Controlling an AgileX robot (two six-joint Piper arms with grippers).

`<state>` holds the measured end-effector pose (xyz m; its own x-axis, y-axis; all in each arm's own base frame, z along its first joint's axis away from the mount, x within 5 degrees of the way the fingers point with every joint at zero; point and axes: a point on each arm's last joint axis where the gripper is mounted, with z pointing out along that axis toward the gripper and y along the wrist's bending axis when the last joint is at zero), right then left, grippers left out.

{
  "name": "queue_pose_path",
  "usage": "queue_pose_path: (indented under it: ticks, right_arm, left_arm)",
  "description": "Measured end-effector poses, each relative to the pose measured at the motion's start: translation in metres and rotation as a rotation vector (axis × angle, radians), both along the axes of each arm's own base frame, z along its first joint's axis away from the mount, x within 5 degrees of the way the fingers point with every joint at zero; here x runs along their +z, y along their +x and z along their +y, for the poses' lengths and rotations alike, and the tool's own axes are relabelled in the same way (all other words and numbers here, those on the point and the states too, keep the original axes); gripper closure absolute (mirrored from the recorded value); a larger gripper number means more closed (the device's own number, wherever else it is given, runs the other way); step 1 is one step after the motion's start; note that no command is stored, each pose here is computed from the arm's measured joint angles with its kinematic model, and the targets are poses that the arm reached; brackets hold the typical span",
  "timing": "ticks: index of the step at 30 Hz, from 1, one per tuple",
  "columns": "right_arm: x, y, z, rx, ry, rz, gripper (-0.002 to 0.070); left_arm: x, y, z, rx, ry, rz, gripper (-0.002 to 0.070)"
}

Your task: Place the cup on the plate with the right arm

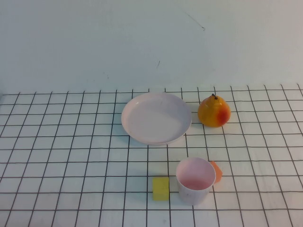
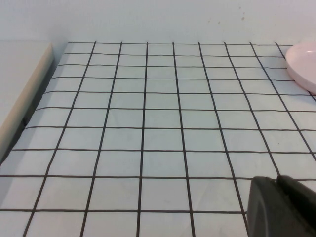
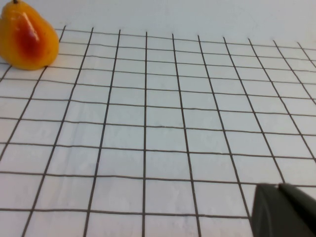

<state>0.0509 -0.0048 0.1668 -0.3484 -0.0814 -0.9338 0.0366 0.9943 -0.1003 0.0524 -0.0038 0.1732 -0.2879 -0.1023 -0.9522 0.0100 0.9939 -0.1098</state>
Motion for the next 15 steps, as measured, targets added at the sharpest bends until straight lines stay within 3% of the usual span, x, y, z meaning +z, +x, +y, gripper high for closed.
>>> queue_pose_path:
  ticks: [9,15]
  right_arm:
    - [0.005,0.002,0.0,0.004,-0.003,-0.057,0.0678]
    - [0.026,0.006,0.001,0.023,-0.029,-0.296,0.0678]
  left_arm:
    - [0.0,0.0,0.0,0.0,0.0,0.0,0.0677]
    - [0.0,0.0,0.0,0.0,0.0,0.0,0.0677]
